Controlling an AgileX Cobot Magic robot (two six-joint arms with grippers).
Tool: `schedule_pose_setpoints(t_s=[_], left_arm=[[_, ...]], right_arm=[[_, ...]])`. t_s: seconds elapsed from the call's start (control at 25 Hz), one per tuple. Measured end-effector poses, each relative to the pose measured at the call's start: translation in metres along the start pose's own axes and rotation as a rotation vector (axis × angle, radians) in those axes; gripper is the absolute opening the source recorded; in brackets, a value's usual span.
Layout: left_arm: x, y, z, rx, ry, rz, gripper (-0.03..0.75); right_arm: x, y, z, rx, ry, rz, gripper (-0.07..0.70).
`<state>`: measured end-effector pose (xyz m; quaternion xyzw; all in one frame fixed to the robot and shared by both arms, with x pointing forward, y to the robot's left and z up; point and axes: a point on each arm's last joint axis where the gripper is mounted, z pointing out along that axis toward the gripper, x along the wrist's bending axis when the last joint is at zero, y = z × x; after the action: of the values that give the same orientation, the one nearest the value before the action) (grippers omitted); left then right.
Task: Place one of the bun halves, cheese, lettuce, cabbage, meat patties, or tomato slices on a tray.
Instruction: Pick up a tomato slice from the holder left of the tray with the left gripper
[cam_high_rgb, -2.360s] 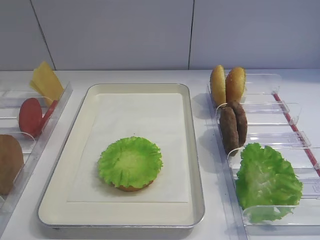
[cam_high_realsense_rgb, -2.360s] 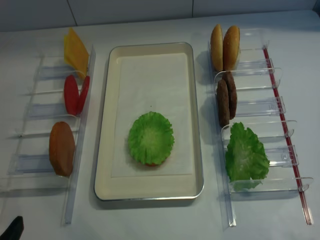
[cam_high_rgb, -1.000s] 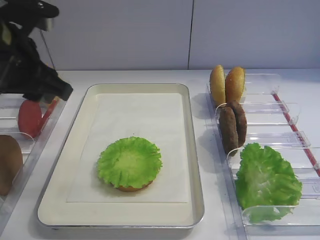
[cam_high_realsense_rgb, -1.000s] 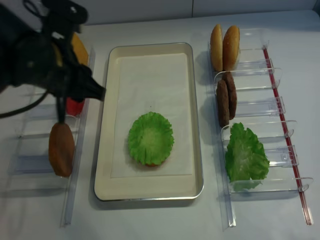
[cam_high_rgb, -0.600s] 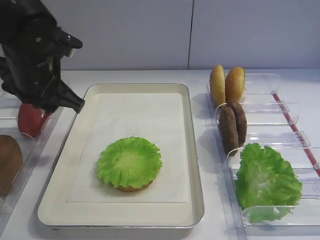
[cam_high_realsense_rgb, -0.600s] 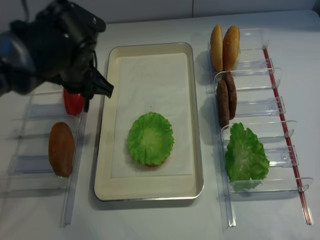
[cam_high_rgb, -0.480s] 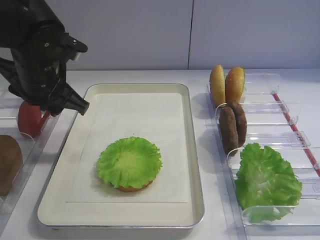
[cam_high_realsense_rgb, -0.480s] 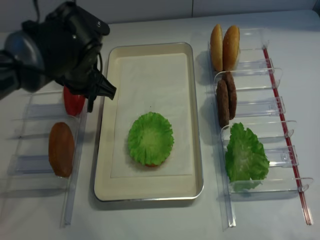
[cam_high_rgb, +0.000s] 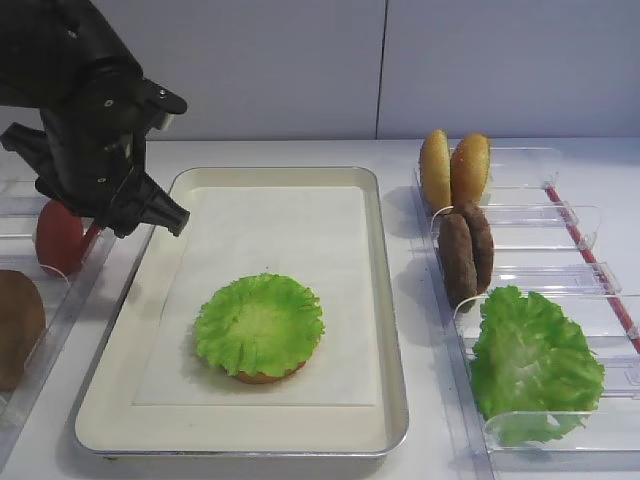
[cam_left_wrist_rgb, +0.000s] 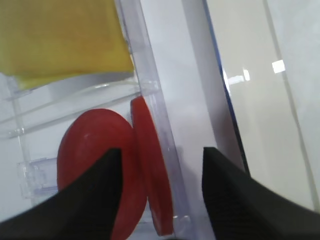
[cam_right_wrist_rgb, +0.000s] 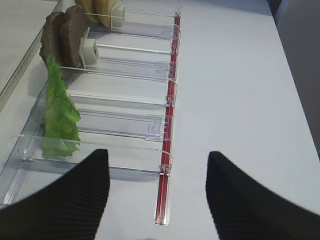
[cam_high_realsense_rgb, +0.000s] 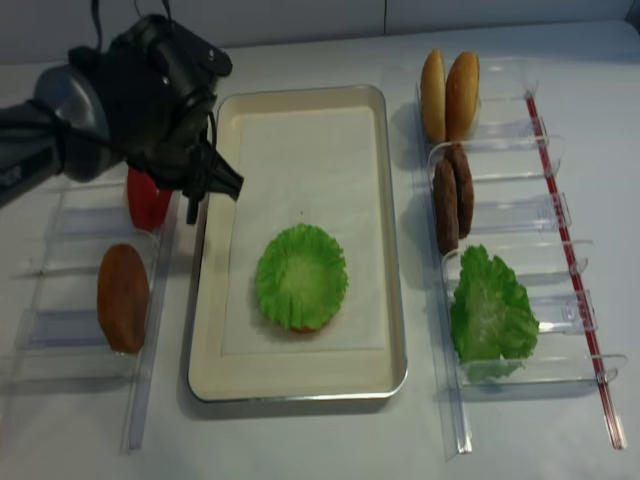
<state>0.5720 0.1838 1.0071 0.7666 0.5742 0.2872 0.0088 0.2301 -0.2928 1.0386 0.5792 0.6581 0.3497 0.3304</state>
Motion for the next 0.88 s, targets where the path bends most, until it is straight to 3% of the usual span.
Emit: schedule_pose_setpoints(t_s=[0.88], left_arm=[[0.0009,0.0004,0.0007,-0.003,0.015,-0.014,0.069]], right_arm=[[0.0000,0.0000,0.0000,0.000,0.000,0.000,0.451]])
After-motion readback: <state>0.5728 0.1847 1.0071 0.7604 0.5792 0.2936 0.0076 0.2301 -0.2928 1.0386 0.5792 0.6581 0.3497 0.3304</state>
